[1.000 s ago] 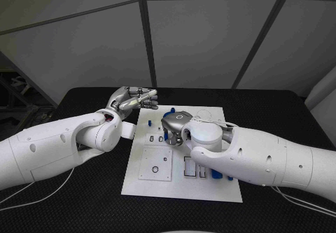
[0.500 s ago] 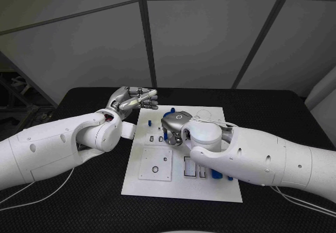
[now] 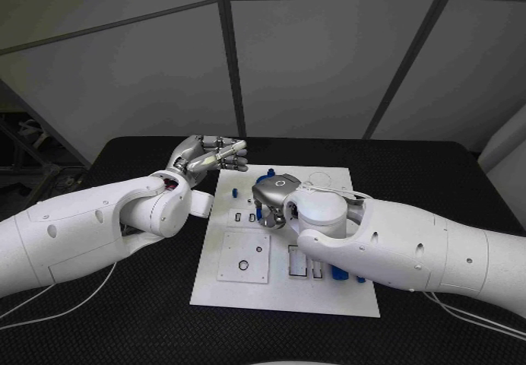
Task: Assemble the parts on the task board
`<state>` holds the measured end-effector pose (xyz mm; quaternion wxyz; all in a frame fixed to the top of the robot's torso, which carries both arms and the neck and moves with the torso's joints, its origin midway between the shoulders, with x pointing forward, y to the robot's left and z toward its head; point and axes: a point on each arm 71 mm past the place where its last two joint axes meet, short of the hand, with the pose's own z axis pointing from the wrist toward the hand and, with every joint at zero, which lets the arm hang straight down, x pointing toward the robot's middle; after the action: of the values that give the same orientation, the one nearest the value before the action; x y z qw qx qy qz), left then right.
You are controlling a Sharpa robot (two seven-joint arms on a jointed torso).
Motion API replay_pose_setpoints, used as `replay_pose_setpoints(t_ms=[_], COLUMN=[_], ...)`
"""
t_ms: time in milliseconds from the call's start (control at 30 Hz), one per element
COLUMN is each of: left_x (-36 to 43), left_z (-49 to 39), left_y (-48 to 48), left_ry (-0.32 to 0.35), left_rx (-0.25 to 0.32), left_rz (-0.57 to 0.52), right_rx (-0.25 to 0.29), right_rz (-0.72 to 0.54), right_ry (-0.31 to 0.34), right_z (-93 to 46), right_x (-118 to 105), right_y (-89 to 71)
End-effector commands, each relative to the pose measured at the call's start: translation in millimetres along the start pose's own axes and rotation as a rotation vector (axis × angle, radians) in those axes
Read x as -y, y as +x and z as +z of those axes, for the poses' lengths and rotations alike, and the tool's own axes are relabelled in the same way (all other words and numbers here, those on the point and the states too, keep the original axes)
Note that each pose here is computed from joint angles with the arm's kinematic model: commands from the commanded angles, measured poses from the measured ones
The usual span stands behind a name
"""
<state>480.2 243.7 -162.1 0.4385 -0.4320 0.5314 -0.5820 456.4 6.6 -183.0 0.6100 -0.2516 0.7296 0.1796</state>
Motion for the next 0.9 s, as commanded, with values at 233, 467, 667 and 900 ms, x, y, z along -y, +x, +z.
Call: replay_pose_setpoints(t_ms=[233,467,667,900], left_x=[1.3,1.4,1.3,1.2], left_z=[0.4,0.3,0.4,0.4], left_y=[0.7,0.6,0.6,0.6], left_ry=[0.005,0.005,0.005,0.004], left_rx=[-0.005,-0.006,-0.005,-0.006], left_rz=[0.004,0.004,0.004,0.003], right_rx=[-0.005,-0.011,-0.010,-0.005], right_rz=[-0.009,-0.009,-0.008,-0.005], right_ry=[-0.002,-0.001,-0.001,0.000], right_z=[0.6,1.1,1.3,0.8], right_x=[0.0,0.4,0.4,0.6], right_y=[-0.5,-0.1,-0.1,-0.5])
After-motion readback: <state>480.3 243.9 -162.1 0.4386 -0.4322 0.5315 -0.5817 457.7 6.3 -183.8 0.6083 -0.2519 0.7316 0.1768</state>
